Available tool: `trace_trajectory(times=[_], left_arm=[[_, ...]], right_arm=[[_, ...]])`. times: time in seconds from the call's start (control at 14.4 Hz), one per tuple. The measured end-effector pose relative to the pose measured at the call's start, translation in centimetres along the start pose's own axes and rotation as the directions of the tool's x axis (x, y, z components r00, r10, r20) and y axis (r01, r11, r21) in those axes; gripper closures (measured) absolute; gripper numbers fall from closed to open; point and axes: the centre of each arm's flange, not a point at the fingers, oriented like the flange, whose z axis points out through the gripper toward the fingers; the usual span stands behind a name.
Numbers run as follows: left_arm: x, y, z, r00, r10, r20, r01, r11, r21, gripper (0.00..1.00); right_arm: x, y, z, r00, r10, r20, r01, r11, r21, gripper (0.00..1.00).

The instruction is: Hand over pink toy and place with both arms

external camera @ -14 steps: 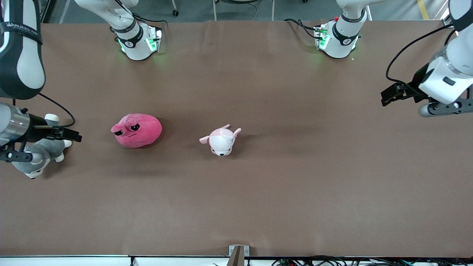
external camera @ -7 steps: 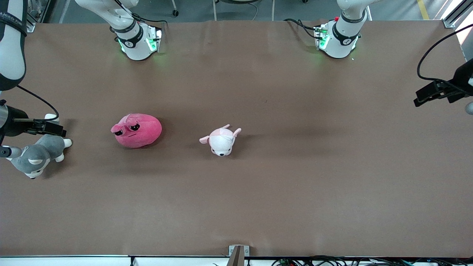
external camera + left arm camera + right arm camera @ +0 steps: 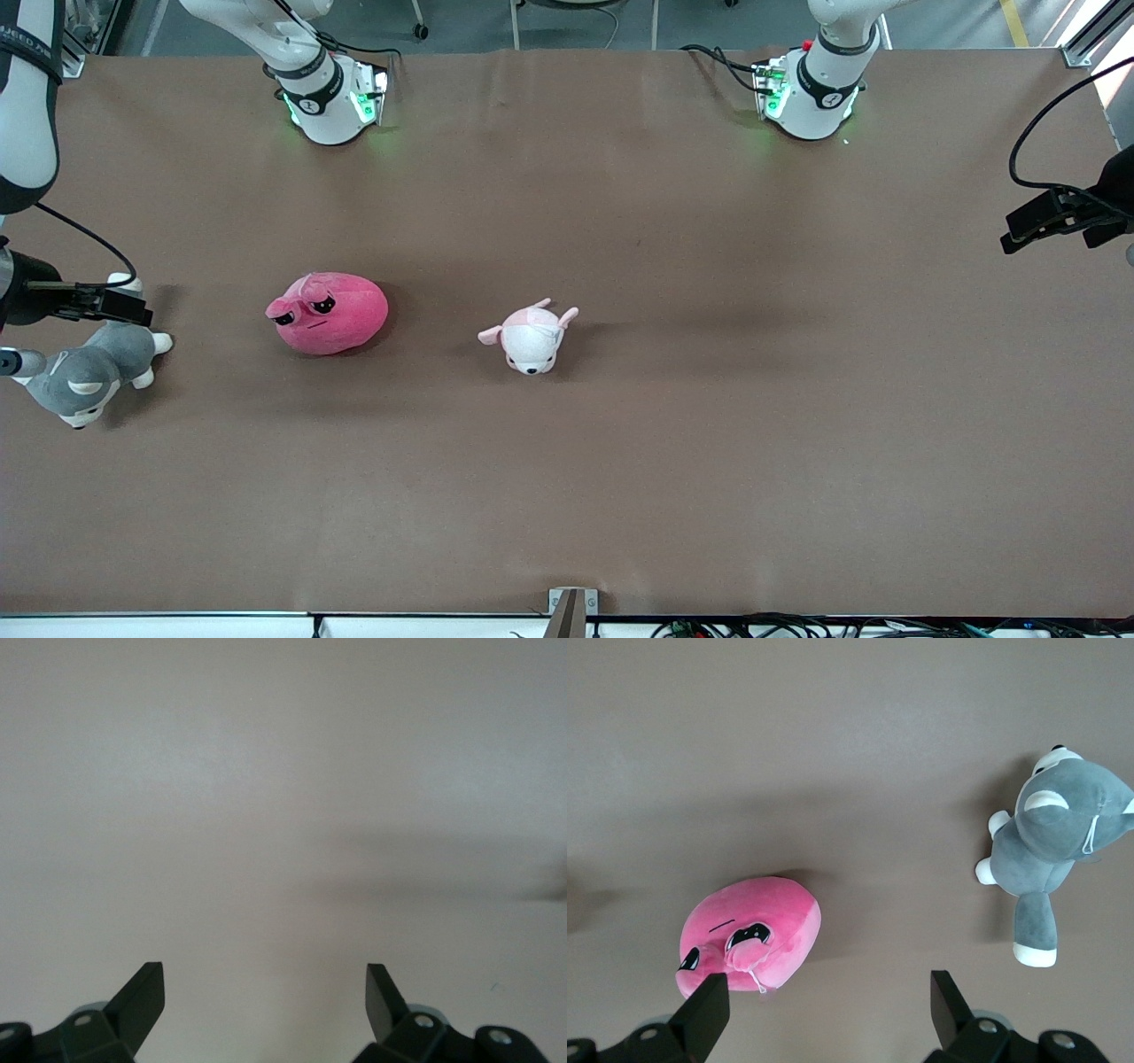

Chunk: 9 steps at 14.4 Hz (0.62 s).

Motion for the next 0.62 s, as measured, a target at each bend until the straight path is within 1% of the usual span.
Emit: trace_trajectory(times=[0.07,0.14,0.28,0.35,0.42,0.62], left_arm=[[0.0,0.0,0.0,1.0,0.0,0.0,0.0,1.0,0.0,0.0],[0.0,0.0,0.0,1.0,0.0,0.0,0.0,1.0,0.0,0.0],[0.0,0.1,0.0,1.0,0.001,0.0,-0.001,1.0,0.0,0.0],[0.0,0.2,0.0,1.0,0.003,0.0,-0.003,1.0,0.0,0.0],[0.0,0.3,0.0,1.0,0.006,0.0,-0.006,1.0,0.0,0.0],[0.0,0.6,0.0,1.0,0.01,0.0,-0.01,1.0,0.0,0.0]], right_arm=[[0.0,0.0,-0.2,1.0,-0.002,-0.003,0.002,1.0,0.0,0.0],[-0.1,-0.1,-0.1,1.0,-0.003,0.004,0.003,1.0,0.0,0.0],[-0.7,0.0,0.3,0.998,-0.002,0.063,0.002,1.0,0.001,0.0],[-1.0,0.0,0.4,0.997,-0.002,0.083,0.001,1.0,0.001,0.0],[-1.2,0.0,0.4,0.996,-0.002,0.091,0.001,1.0,0.002,0.0],[-2.0,0.1,-0.9,0.997,-0.001,0.083,0.0,1.0,0.005,0.0]])
